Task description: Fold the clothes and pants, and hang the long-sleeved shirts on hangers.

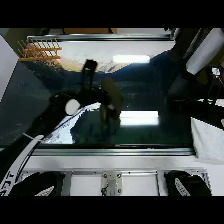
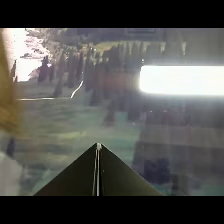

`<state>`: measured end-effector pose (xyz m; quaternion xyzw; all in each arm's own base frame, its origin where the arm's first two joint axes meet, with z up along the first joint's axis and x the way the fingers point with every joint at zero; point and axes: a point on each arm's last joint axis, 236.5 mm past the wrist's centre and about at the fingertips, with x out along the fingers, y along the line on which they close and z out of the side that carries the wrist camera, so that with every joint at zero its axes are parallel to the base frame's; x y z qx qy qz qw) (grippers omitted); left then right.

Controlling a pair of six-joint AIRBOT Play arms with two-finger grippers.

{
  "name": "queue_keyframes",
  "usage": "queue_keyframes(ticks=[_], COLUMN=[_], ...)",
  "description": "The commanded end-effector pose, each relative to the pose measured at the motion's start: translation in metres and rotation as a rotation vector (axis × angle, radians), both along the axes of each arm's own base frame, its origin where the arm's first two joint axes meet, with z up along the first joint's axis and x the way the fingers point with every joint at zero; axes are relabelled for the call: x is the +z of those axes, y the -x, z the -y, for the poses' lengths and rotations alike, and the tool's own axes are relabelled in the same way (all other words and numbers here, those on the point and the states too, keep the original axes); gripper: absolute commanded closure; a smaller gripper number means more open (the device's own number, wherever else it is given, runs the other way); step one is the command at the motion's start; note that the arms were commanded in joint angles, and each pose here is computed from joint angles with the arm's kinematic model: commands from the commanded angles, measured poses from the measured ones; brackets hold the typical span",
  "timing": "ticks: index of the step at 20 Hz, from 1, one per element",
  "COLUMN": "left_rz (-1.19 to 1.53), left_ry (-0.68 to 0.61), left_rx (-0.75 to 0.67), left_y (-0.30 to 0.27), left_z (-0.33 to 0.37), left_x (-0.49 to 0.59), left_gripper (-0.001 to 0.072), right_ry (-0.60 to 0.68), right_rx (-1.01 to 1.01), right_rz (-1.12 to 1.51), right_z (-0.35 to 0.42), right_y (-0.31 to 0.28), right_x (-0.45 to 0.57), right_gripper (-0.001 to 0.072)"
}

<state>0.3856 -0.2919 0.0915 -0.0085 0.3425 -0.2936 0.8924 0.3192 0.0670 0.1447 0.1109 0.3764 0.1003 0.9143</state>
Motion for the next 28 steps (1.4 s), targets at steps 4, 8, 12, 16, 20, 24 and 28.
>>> queue_keyframes(ticks=[4, 8, 12, 16, 20, 24, 28], left_rz=[-0.104, -0.339, -0.653, -0.901, -1.001, -1.001, -1.045], left_ry=[0.046, 0.0, 0.118, 0.225, 0.237, 0.217, 0.198], left_rx=[-0.038, 0.088, 0.161, 0.184, 0.148, 0.089, 0.063], left_y=[0.005, 0.003, 0.053, 0.083, 0.08, 0.077, 0.079], left_z=[0.057, 0.0, 0.002, 0.028, 0.051, 0.077, 0.084], left_x=[-0.013, -0.048, -0.116, -0.173, -0.19, -0.194, -0.202], left_gripper=[0.0067, 0.0068, 0.0067, 0.0067, 0.0067, 0.0067, 0.0221], right_ry=[-0.001, -0.001, -0.001, -0.001, -0.001, -0.001, 0.002], right_rx=[0.001, 0.001, 0.001, 0.001, 0.001, 0.001, -0.002], right_rz=[0.0, 0.0, 0.0, 0.0, 0.0, 0.0, -0.001], right_z=[0.0, 0.0, -0.001, -0.001, -0.001, 0.0, 0.001], right_y=[0.0, 0.0, 0.0, 0.0, 0.0, 0.0, 0.0], right_x=[0.0, 0.0, 0.0, 0.0, 0.0, 0.0, 0.0], right_gripper=[0.0672, 0.0672, 0.0672, 0.0673, 0.0672, 0.0672, 0.0672])
